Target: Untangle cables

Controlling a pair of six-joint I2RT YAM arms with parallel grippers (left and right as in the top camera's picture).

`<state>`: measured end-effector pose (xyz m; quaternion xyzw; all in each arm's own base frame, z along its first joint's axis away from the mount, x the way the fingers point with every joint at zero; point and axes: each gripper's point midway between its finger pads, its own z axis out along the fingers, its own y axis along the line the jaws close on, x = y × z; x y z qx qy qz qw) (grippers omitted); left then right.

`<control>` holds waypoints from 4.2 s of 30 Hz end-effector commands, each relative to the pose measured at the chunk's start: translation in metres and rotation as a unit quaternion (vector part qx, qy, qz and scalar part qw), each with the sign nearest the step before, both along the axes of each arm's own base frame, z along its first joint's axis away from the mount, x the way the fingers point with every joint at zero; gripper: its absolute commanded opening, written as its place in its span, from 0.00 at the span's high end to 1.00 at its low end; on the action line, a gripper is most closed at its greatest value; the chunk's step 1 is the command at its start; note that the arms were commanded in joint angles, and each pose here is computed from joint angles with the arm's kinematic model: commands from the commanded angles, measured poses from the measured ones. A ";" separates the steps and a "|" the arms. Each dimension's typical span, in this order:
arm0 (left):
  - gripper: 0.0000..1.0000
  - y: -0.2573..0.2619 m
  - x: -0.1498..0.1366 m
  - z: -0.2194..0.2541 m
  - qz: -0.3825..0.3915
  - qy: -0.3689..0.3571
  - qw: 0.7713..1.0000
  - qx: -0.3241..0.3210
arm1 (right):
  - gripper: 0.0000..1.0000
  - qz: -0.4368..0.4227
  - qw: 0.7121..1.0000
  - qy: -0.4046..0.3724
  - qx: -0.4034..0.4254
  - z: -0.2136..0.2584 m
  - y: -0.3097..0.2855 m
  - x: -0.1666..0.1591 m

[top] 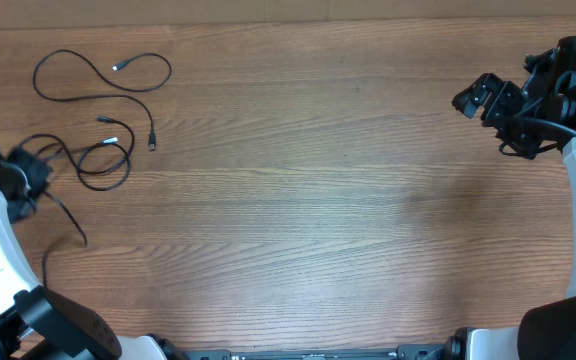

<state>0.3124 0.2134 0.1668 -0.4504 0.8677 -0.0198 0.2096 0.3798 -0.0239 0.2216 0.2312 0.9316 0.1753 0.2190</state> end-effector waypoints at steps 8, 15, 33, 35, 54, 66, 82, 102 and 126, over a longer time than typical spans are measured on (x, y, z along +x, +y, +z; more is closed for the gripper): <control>0.96 -0.010 0.015 0.004 -0.059 0.037 0.997 0.030 | 0.00 0.000 1.000 0.002 0.002 -0.001 0.000 0.000; 0.96 -0.013 -0.035 -0.056 -0.042 0.216 0.975 -0.016 | 0.00 0.000 1.000 0.001 -0.001 -0.001 -0.001 0.000; 0.64 0.006 -0.093 -0.105 0.179 0.300 0.933 -0.082 | 0.00 0.000 1.000 -0.001 -0.001 -0.001 -0.001 0.001; 0.65 0.007 -0.095 -0.106 0.193 0.292 0.932 -0.099 | 0.00 0.000 1.000 0.000 -0.001 -0.001 -0.001 0.000; 0.96 0.030 -0.116 -0.108 0.342 0.229 0.894 -0.180 | 0.00 0.000 1.000 0.000 -0.001 -0.001 -0.001 0.000; 0.20 0.034 -0.109 -0.109 0.351 0.215 0.895 -0.173 | 0.00 0.000 1.000 -0.002 -0.001 0.000 -0.001 0.001; 0.01 0.063 -0.063 -0.025 0.233 0.114 0.956 -0.138 | 0.00 0.000 1.000 0.000 -0.001 -0.001 -0.001 0.000; 0.00 -0.010 0.053 0.038 -0.050 -0.013 0.992 -0.111 | 0.00 -0.001 1.000 -0.008 -0.001 0.001 -0.001 0.004; 0.35 -0.024 0.009 -0.053 0.057 0.178 0.982 -0.034 | 0.00 0.000 1.000 0.001 0.000 -0.002 0.000 0.001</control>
